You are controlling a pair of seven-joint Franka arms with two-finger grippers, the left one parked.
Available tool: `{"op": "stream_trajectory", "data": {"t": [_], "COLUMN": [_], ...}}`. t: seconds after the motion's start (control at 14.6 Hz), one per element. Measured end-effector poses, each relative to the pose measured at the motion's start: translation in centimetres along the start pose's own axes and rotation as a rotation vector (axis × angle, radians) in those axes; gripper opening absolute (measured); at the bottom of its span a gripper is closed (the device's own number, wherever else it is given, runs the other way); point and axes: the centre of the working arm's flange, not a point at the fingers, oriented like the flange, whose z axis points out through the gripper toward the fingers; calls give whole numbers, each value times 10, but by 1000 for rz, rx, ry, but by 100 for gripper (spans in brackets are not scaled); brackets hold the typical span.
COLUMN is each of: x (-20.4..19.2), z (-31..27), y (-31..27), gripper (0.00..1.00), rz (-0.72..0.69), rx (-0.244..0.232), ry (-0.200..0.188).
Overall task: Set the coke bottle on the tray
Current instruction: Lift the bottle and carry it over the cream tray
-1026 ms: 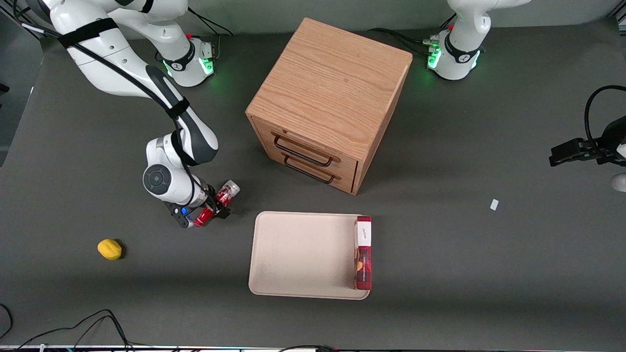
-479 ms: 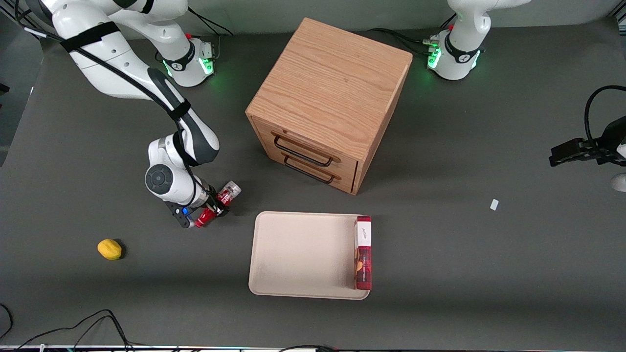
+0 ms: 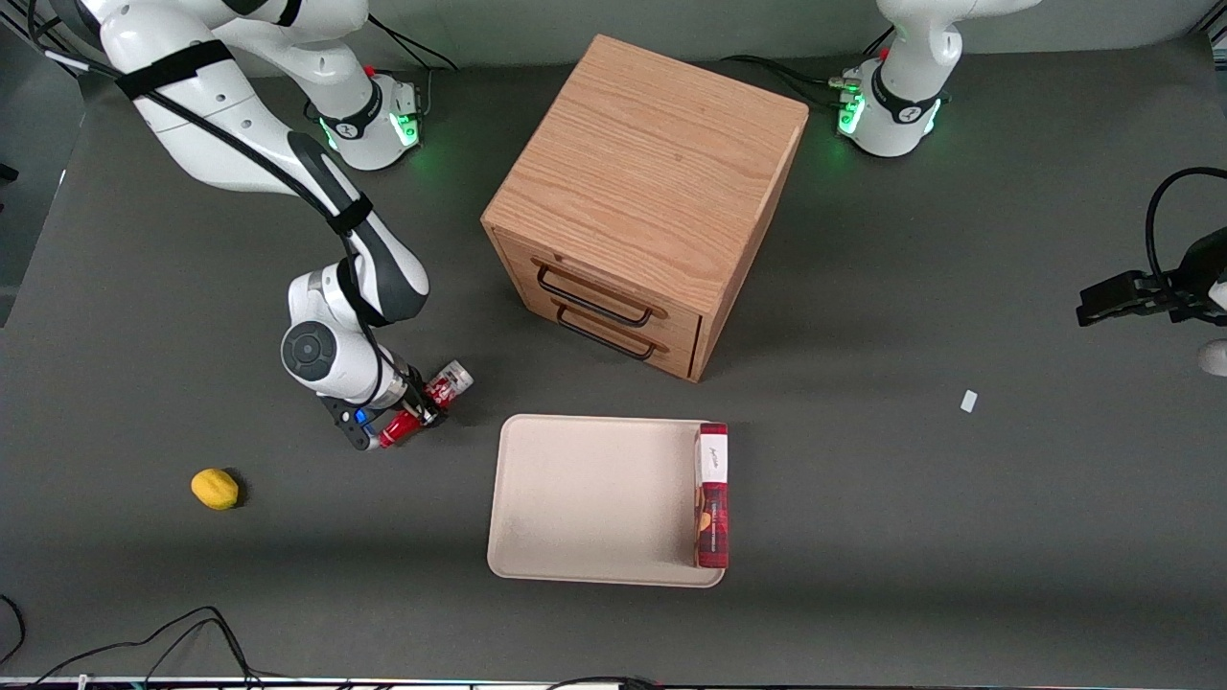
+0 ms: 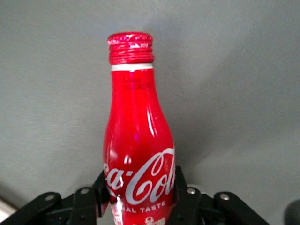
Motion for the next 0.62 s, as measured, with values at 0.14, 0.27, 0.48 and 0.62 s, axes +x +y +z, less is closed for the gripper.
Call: {"op": "stream_trajectory", "data": {"t": [0.14,0.27,0.48,0.62], "x": [5,9,8,6], "z": [-31,-77,-147,-195], "y": [-10,-20,-30,-40], "gripper": [55,55,55,55], "rz": [-32,-95,-164,-222], "rx": [-16,2,6,-7], "ry": [1,20,36,30]}}
